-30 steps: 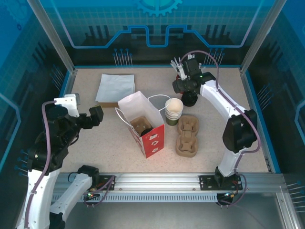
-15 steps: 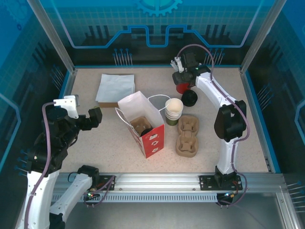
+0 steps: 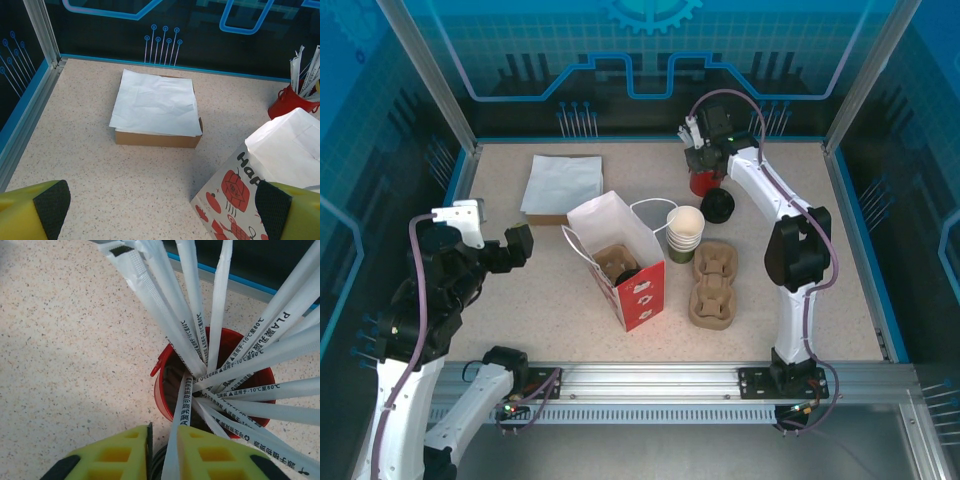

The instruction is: Pack the takeout coffee

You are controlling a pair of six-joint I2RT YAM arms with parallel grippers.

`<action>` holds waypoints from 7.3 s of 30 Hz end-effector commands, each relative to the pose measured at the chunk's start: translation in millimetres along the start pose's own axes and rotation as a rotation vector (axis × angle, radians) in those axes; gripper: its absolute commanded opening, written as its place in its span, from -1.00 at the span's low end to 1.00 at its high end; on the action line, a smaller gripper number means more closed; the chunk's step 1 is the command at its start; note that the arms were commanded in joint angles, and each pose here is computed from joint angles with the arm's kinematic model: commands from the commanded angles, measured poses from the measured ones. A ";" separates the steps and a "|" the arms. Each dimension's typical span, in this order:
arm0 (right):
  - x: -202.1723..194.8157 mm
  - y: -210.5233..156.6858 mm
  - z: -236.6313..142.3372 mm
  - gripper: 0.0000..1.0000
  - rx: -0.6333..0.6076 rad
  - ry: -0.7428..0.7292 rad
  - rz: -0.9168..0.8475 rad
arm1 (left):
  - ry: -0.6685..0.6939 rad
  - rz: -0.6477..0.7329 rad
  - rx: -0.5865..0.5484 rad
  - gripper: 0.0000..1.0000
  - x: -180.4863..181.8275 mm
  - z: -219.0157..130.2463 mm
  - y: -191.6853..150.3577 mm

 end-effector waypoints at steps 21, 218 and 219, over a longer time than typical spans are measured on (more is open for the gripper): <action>-23.4 14.6 -109.0 -0.92 -0.087 -0.038 0.041 | 0.011 0.010 -0.023 0.97 1.0 -0.7 6.9; 48.9 -105.2 -296.5 1.00 -0.141 0.585 0.070 | -0.348 -0.859 0.592 -0.77 137.1 350.3 -86.6; 48.4 -105.5 -296.3 1.00 -0.141 0.582 0.070 | -0.347 -0.851 0.588 -0.82 137.0 349.0 -84.5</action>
Point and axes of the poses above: each hand's point on the last joint's axis, 136 mm out from that joint toward the fingers, its own z axis out along the fingers, its own x axis along the line the jaws close on, y = z × x, the point moved 6 cm from there along -z, back along the fingers, and after that the axes turned 3 degrees about z, right-handed, at the moved point
